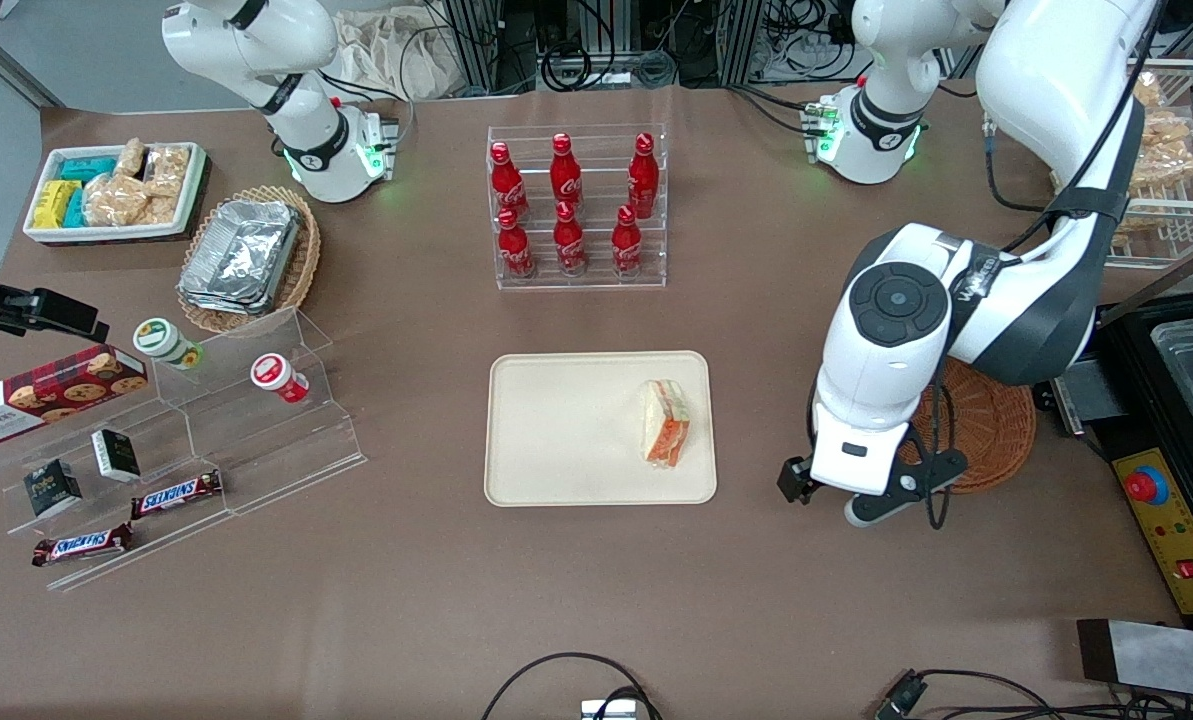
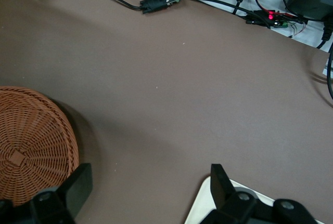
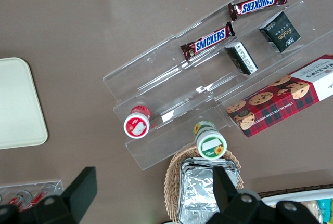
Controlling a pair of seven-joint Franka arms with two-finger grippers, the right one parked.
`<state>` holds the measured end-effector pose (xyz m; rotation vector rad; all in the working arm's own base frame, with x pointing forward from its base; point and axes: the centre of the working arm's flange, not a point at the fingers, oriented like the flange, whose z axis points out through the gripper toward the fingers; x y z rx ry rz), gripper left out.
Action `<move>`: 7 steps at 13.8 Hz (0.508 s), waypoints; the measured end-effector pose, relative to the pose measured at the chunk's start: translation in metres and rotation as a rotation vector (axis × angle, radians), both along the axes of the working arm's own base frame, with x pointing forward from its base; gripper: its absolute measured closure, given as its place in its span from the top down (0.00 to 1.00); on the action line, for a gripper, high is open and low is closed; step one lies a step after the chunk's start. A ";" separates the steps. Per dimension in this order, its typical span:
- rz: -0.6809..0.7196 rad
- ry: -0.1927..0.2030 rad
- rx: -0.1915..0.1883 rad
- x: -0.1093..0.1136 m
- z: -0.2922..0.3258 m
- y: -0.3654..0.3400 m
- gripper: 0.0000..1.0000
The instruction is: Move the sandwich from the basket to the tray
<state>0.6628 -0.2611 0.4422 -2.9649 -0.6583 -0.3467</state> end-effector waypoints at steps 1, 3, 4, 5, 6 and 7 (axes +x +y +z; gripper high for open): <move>0.001 0.006 0.006 -0.001 0.000 0.001 1.00; -0.025 0.022 0.030 -0.003 0.004 0.004 1.00; -0.030 0.030 0.039 -0.003 0.007 0.010 1.00; -0.032 0.039 0.040 -0.001 0.010 0.022 1.00; -0.047 0.052 0.038 0.000 0.015 0.035 1.00; -0.069 0.069 0.037 0.001 0.019 0.050 1.00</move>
